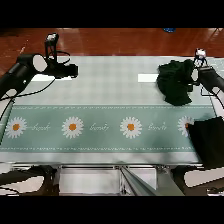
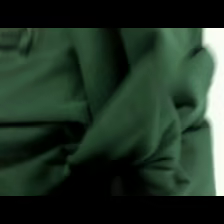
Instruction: Fold the shirts.
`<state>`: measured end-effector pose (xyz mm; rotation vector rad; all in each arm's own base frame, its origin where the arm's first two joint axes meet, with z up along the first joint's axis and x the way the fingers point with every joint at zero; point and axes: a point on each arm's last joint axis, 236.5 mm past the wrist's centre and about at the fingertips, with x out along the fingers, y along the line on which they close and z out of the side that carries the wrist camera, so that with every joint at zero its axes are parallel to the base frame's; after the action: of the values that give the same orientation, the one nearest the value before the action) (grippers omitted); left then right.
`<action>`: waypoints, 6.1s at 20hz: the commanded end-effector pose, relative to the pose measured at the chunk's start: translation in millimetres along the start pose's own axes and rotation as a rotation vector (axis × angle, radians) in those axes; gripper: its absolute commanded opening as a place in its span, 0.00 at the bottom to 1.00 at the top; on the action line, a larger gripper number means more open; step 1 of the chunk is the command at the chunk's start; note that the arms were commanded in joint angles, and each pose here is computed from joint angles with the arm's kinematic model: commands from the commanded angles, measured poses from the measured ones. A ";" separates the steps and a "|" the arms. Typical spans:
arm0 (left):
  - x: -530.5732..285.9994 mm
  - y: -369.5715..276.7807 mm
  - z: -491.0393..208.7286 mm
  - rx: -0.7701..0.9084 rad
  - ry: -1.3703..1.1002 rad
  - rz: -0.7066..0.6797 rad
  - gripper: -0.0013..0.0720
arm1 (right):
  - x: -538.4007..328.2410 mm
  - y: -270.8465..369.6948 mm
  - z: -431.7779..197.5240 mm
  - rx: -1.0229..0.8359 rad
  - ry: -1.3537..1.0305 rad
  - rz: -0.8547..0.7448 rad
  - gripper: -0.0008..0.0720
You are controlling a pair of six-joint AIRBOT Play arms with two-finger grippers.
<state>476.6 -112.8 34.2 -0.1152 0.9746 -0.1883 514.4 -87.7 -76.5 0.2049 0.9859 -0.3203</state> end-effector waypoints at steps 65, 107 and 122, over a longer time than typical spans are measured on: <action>-29.1 -92.1 -170.3 -0.333 0.465 -0.621 0.04 | -160.0 62.9 -213.9 0.148 0.359 0.594 0.56; -465.3 -125.8 -60.5 0.433 -0.522 -0.351 0.04 | -659.4 -9.5 -50.2 -0.317 -0.756 0.424 0.04; -61.8 2.4 -83.4 -0.117 0.006 -0.310 0.04 | -224.1 123.8 -6.5 -0.239 -0.054 0.448 0.04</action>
<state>330.3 -111.7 80.7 -0.3545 0.9570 -0.4862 380.1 56.7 167.2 0.1305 0.8312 0.1814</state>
